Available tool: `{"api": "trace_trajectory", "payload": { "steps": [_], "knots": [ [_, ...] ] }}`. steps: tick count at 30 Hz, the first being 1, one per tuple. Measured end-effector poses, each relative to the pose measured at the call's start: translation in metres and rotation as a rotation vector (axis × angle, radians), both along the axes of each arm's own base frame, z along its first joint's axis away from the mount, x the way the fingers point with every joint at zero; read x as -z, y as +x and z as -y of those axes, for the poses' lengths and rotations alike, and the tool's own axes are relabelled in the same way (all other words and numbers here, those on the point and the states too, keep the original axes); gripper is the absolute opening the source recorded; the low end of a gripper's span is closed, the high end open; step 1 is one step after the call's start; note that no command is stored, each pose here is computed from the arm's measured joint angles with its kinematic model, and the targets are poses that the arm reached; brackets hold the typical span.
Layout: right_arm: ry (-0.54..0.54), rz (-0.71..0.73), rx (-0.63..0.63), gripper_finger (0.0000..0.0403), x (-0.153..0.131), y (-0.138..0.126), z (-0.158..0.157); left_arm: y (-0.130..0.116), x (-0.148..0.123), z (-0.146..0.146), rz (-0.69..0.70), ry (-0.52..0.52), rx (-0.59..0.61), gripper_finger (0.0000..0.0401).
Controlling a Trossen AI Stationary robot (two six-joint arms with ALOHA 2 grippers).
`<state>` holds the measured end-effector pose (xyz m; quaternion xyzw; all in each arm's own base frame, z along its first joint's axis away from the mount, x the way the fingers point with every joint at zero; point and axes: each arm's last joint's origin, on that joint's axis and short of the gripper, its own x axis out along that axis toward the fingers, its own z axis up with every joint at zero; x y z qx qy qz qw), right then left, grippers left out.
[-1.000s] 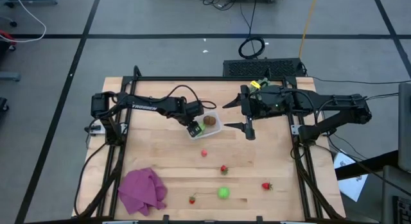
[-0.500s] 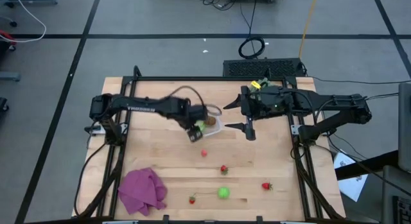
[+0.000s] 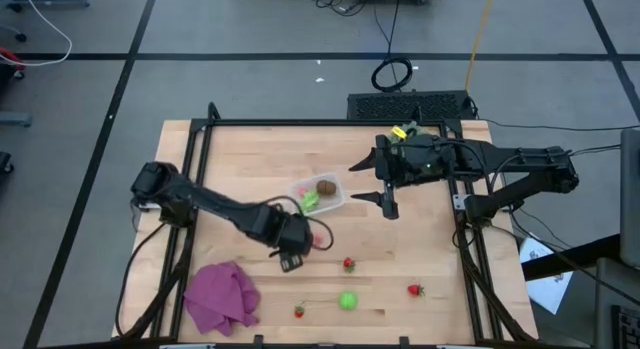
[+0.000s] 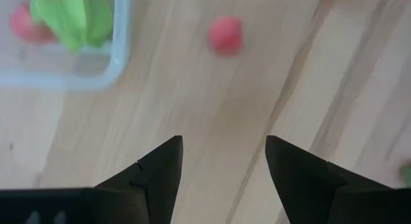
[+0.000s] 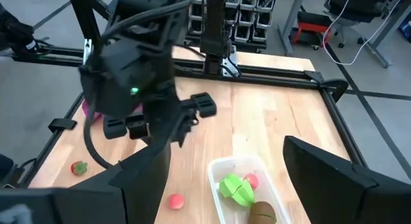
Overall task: Pick and placing Produce into tupperware
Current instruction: Put the pink peach into the transparent container
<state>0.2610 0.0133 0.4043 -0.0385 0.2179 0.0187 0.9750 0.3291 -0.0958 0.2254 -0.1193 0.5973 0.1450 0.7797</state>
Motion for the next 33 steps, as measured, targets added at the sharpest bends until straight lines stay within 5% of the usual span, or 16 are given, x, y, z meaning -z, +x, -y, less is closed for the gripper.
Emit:
{"api": "trace_trajectory", "payload": {
  "steps": [6,15,27,33],
  "knots": [
    [0.068,-0.023,0.026,0.0293,0.006,0.008,-0.001,-0.025,0.019,0.004,-0.111,0.126,-0.082,0.0228],
    [0.0,0.007,-0.064,0.0293,0.068,0.04,-0.02,-0.067,0.024,-0.022,-0.149,0.183,-0.175,0.0228],
    [-0.038,0.263,-0.083,0.0293,0.105,0.042,-0.02,-0.149,-0.014,-0.055,0.074,0.157,-0.296,0.0228],
    [-0.2,0.283,-0.091,0.0293,0.096,0.044,-0.02,-0.177,-0.03,-0.065,0.123,0.165,-0.314,0.0228]
  ]
}}
